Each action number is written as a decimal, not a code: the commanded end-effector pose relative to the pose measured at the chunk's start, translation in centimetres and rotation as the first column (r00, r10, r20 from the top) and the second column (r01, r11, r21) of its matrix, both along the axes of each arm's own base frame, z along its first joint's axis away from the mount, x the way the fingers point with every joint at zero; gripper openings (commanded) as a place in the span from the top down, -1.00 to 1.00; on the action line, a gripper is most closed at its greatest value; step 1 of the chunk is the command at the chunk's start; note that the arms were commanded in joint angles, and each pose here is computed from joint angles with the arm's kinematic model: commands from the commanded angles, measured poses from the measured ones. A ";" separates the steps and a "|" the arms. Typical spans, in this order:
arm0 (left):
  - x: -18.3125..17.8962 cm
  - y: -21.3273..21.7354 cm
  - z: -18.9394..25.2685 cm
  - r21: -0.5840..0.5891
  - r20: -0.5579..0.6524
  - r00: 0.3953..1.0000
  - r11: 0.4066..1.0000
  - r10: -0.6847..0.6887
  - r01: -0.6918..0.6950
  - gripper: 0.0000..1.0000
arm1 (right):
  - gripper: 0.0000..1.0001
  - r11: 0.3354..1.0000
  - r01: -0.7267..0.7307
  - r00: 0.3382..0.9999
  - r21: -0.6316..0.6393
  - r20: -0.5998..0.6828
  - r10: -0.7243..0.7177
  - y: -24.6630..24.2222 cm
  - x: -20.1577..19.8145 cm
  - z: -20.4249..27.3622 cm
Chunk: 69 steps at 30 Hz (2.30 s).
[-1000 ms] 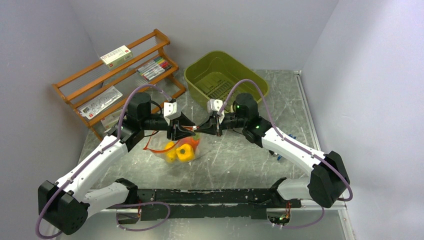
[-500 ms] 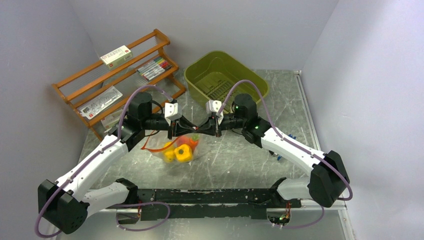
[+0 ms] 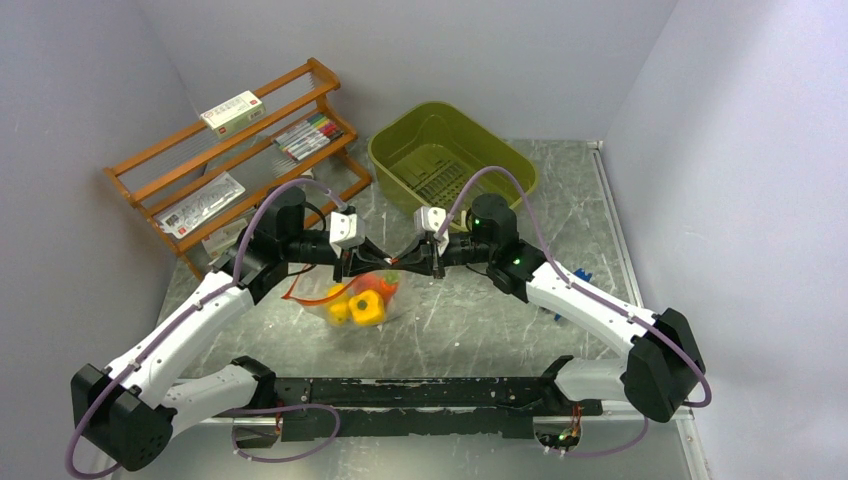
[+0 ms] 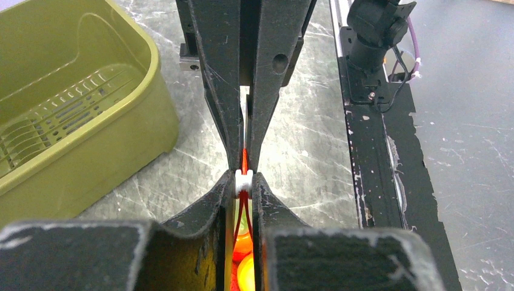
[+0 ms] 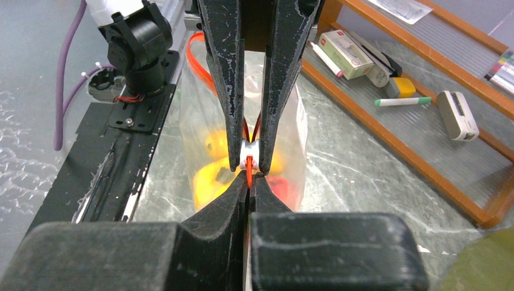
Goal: Place the food in the zip-top bag and seal the zipper
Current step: Zip the zipper food storage bag at the center of the board.
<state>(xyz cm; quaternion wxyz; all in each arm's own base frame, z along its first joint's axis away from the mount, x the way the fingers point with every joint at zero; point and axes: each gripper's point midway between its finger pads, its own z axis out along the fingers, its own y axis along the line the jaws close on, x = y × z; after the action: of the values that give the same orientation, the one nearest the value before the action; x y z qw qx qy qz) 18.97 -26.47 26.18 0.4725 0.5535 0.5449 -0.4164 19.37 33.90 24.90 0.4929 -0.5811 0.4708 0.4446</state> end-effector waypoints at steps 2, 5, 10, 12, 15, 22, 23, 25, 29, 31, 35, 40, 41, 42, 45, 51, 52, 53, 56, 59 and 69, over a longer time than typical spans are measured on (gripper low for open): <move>-0.6 0.4 1.0 -0.011 0.049 0.999 1.000 -0.003 0.003 0.86 | 1.00 0.998 0.050 0.998 0.029 0.030 -0.051 -0.5 0.5 0.8; -0.6 0.6 0.6 0.002 0.046 0.999 1.000 0.009 -0.009 0.86 | 1.00 0.998 0.060 0.998 0.031 0.026 -0.061 -0.8 0.7 0.8; -0.7 0.9 0.2 0.010 0.046 0.999 1.000 0.026 -0.027 0.86 | 1.00 0.996 0.079 0.997 0.038 0.023 -0.080 -1.4 0.7 0.7; -0.7 1.1 -0.2 0.019 0.044 0.998 0.999 0.032 -0.033 0.86 | 1.00 0.995 0.092 0.995 0.039 0.021 -0.093 -1.8 0.8 0.5; -0.7 1.3 -0.7 0.038 0.044 0.998 0.999 0.034 -0.035 0.86 | 1.00 0.993 0.106 0.994 0.043 0.018 -0.107 -2.3 1.0 0.4; -0.6 1.7 -1.9 0.083 0.046 0.998 0.995 0.043 -0.047 0.86 | 1.00 0.988 0.151 0.989 0.037 0.000 -0.151 -3.9 1.9 -0.2; -0.6 1.8 -2.2 0.090 0.043 0.998 0.995 0.045 -0.048 0.86 | 1.00 0.987 0.156 0.988 0.033 -0.004 -0.156 -4.1 2.0 -0.4; -0.7 1.9 -2.5 0.098 0.044 0.998 0.994 0.047 -0.051 0.86 | 1.00 0.989 0.148 0.989 0.027 -0.003 -0.148 -4.2 1.8 -0.6; -0.9 2.0 -2.8 0.102 0.043 0.998 0.994 0.046 -0.050 0.86 | 1.00 0.990 0.138 0.990 0.026 0.001 -0.138 -4.3 1.5 -0.7; -1.0 2.2 -3.1 0.111 0.041 0.998 0.992 0.049 -0.053 0.86 | 1.00 0.988 0.150 0.989 0.019 0.006 -0.150 -4.5 1.5 -0.7; -1.2 2.5 -3.6 0.117 0.040 0.997 0.991 0.059 -0.063 0.86 | 1.00 0.984 0.176 0.984 0.030 0.019 -0.177 -4.9 1.7 -0.4; -1.1 2.4 -3.1 0.099 0.044 0.996 0.992 0.071 -0.075 0.86 | 1.00 0.984 0.180 0.984 -0.002 0.000 -0.180 -5.0 1.9 -1.4; -1.0 2.4 -3.0 0.095 0.044 0.996 0.992 0.073 -0.077 0.86 | 0.80 0.986 0.166 0.986 -0.018 0.007 -0.166 -5.0 1.6 -1.6; -1.0 2.3 -2.9 0.093 0.041 0.997 0.993 0.069 -0.072 0.86 | 0.60 0.987 0.155 0.988 -0.037 0.014 -0.154 -5.0 1.5 -1.9; -1.1 2.0 -2.5 0.077 0.036 0.998 0.996 0.050 -0.053 0.86 | 0.35 0.982 0.169 0.985 -0.082 0.037 -0.167 -4.8 1.7 -1.4; -0.6 1.5 -2.3 0.059 0.035 0.998 0.997 0.051 -0.053 0.86 | -0.11 0.990 0.122 0.992 -0.074 0.040 -0.120 -3.1 0.7 -0.4; -0.6 1.4 -2.4 0.058 0.030 0.998 0.997 0.048 -0.050 0.86 | -0.12 0.990 0.117 0.993 -0.073 0.042 -0.114 -2.8 0.6 -0.5; -0.5 1.4 -2.3 0.055 0.030 0.999 0.997 0.046 -0.048 0.86 | -0.12 0.991 0.110 0.993 -0.072 0.044 -0.107 -2.4 0.4 -0.5; -0.6 1.2 -2.1 0.043 0.031 0.999 0.998 0.042 -0.043 0.86 | -0.12 0.993 0.088 0.995 -0.079 0.051 -0.084 -1.3 0.0 -0.7; -0.7 1.2 -1.8 0.036 0.038 0.999 0.999 0.039 -0.041 0.86 | -0.03 0.993 0.079 0.995 -0.089 0.064 -0.074 -0.3 0.0 -0.9; -0.8 1.2 -1.8 0.040 0.037 0.999 0.999 0.032 -0.034 0.86 | 0.89 0.995 0.081 0.990 -0.060 0.120 -0.073 1.3 0.5 0.2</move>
<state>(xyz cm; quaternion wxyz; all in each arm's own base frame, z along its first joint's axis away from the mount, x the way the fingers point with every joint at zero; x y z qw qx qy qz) 18.50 -24.85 23.32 0.4669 0.5535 0.5763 -0.3789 19.16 34.74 22.95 0.4801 -0.6037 0.5007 0.3929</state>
